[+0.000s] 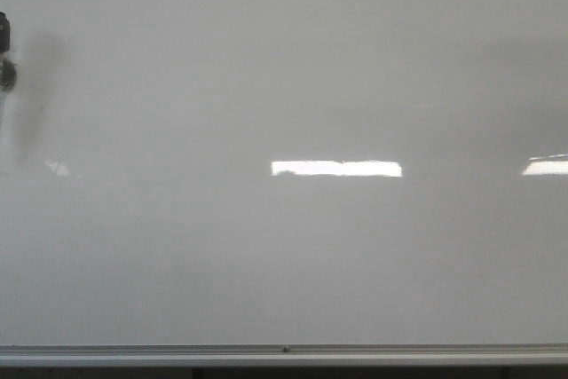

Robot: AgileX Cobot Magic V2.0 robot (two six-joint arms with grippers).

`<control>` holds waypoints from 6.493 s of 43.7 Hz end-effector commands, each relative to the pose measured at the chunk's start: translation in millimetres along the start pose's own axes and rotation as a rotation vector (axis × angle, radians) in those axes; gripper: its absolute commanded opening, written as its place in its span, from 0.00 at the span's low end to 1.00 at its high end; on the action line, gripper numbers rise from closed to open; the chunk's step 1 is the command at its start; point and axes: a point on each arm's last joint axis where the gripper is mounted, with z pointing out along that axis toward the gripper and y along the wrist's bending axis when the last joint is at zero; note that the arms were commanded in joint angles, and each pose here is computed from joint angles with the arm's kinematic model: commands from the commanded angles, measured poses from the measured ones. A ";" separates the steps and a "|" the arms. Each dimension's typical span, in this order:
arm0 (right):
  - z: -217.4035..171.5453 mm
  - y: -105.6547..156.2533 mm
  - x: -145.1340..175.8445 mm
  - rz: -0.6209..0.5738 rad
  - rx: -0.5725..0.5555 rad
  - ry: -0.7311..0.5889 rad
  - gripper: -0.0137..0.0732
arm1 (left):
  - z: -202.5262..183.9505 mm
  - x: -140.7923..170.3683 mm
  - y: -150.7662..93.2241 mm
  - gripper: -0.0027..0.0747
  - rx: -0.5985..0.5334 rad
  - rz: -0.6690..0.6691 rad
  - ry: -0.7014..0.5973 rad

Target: Write number 2 on whiteboard

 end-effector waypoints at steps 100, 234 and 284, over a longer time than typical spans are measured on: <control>-2.9 -0.3 -15.4 0.000 0.005 -0.089 0.75 | 174.4 -20.8 11.0 0.06 -0.027 -0.075 0.115; 24.3 72.9 -102.9 -0.369 -0.476 0.322 0.20 | -45.6 -58.3 -66.5 0.56 0.486 0.424 0.078; 85.6 40.5 -50.3 -0.118 -0.220 -0.110 0.08 | -49.4 -57.5 -46.7 0.56 0.372 0.346 0.026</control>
